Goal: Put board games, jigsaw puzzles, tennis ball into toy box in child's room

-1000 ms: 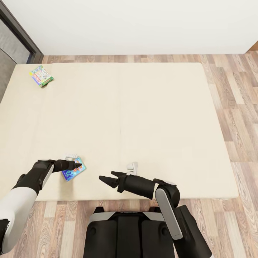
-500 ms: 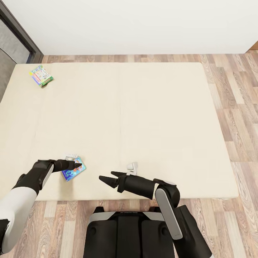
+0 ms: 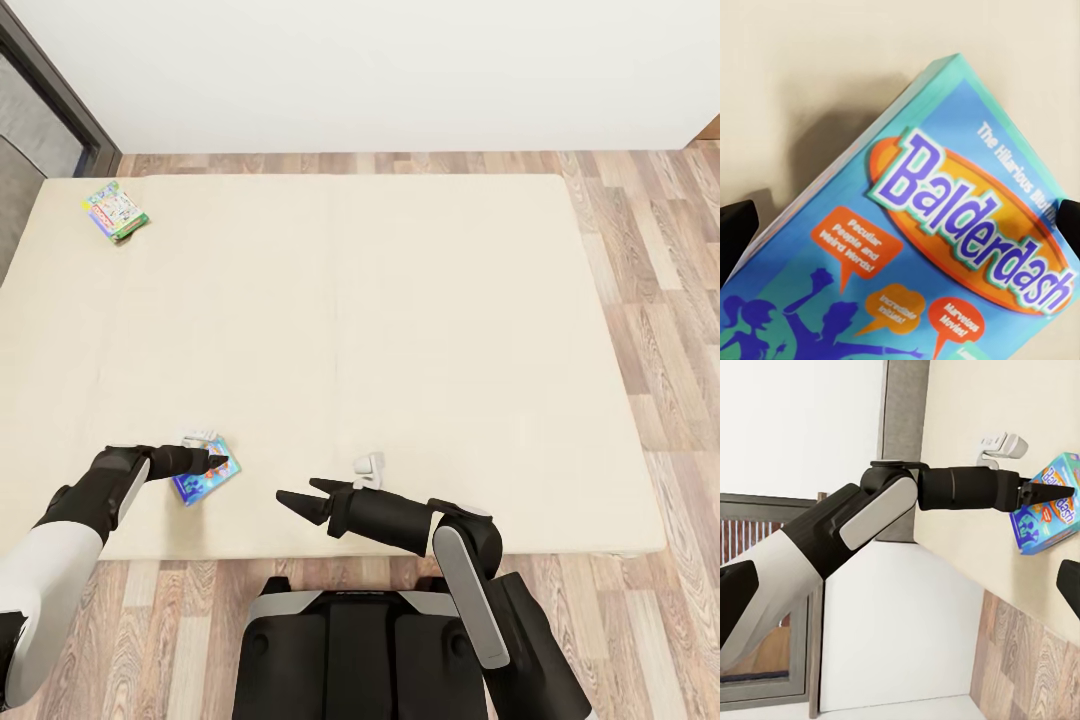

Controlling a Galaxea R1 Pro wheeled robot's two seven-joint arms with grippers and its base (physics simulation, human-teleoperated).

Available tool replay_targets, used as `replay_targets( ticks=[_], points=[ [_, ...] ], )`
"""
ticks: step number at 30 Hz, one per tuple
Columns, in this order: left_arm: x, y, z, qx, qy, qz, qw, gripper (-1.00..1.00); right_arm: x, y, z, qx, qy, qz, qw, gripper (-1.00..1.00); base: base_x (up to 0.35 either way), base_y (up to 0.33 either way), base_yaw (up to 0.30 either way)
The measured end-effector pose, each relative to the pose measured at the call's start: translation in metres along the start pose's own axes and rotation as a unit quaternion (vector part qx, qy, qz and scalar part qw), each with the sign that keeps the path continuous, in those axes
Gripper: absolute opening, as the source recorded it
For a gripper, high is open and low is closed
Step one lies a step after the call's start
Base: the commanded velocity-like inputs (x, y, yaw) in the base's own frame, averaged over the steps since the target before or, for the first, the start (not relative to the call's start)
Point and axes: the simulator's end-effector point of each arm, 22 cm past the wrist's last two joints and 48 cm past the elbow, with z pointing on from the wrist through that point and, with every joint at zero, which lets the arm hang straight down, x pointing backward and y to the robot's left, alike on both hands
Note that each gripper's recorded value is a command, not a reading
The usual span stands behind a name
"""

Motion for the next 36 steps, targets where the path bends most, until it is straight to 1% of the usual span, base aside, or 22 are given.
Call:
replay_targets(
  ticks=[3,11,20,30,33,36],
  points=[
    [0.0,0.0,0.0,0.0,-0.001,-0.003,1.0,1.0,0.0,0.0,0.0,0.0,0.0,0.0,1.0,1.0,0.0,0.0,0.0],
    [0.0,0.0,0.0,-0.001,0.0,-0.004,1.0,1.0,0.0,0.0,0.0,0.0,0.0,0.0,1.0,1.0,0.0,0.0,0.0],
    [-0.001,0.007,-0.003,-0.017,0.011,0.013,0.9997,1.0,0.0,0.0,0.0,0.0,0.0,0.0,1.0,1.0,0.0,0.0,0.0],
    [-0.001,0.009,-0.004,-0.021,0.013,0.019,0.9995,1.0,0.0,0.0,0.0,0.0,0.0,0.0,1.0,1.0,0.0,-0.002,0.0],
    [-0.002,0.011,-0.005,-0.025,0.013,0.025,0.9993,1.0,0.0,0.0,0.0,0.0,0.0,0.0,1.0,1.0,0.0,-0.063,0.0],
    [-0.002,0.011,-0.005,-0.025,0.013,0.025,0.9993,1.0,0.0,0.0,0.0,0.0,0.0,0.0,1.0,1.0,0.0,-0.136,0.0]
  ],
)
